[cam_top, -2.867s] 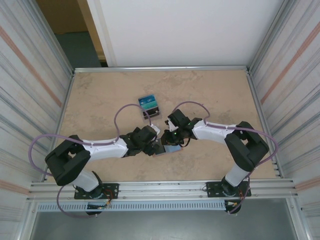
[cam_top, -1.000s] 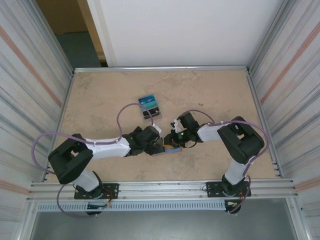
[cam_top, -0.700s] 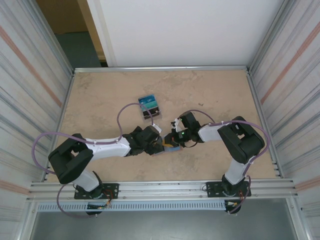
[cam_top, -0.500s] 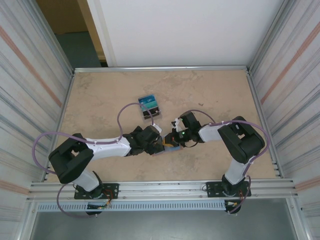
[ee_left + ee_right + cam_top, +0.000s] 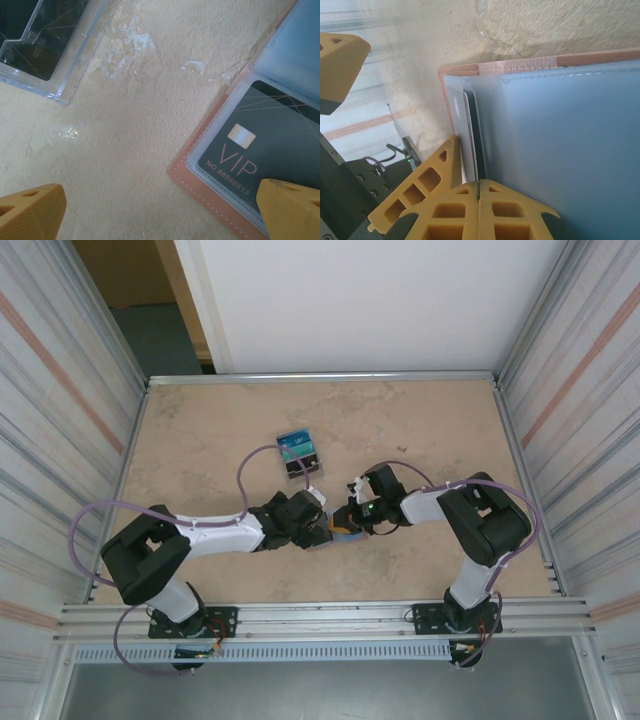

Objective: Take the credit cards out of the card holder

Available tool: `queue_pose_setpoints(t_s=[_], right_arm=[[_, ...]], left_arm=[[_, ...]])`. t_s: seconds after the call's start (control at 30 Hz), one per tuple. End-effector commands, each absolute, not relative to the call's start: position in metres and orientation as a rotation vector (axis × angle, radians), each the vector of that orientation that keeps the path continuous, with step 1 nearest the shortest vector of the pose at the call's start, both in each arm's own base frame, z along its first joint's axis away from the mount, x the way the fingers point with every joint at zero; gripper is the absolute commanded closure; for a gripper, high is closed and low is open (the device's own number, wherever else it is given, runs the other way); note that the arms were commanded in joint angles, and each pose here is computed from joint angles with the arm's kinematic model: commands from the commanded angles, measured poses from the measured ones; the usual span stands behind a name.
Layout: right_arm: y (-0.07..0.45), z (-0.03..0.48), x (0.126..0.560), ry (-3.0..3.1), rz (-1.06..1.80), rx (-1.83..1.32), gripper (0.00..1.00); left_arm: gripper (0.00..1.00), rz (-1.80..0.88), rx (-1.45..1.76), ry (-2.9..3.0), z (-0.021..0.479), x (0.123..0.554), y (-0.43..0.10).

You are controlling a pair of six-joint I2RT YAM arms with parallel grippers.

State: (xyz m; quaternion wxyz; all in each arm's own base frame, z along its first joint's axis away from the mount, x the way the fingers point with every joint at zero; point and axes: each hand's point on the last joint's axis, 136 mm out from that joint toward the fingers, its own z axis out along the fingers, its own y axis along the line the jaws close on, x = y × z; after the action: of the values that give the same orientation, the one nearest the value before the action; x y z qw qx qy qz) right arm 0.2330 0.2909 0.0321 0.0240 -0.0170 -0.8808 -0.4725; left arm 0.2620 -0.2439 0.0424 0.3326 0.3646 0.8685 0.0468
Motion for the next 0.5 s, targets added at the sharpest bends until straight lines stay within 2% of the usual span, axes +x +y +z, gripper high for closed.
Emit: queue_pose_setpoints(t_s=[0.0, 0.47], right_arm=[[0.285, 0.037, 0.235, -2.77, -1.453, -0.028, 1.0], [0.268, 0.037, 0.238, -2.878, -1.332, -0.022, 1.0]], left_arm=[[0.01, 0.179, 1.022, 2.328, 0.024, 0.25, -0.233], [0.01, 0.179, 1.019, 2.327, 0.024, 0.25, -0.233]])
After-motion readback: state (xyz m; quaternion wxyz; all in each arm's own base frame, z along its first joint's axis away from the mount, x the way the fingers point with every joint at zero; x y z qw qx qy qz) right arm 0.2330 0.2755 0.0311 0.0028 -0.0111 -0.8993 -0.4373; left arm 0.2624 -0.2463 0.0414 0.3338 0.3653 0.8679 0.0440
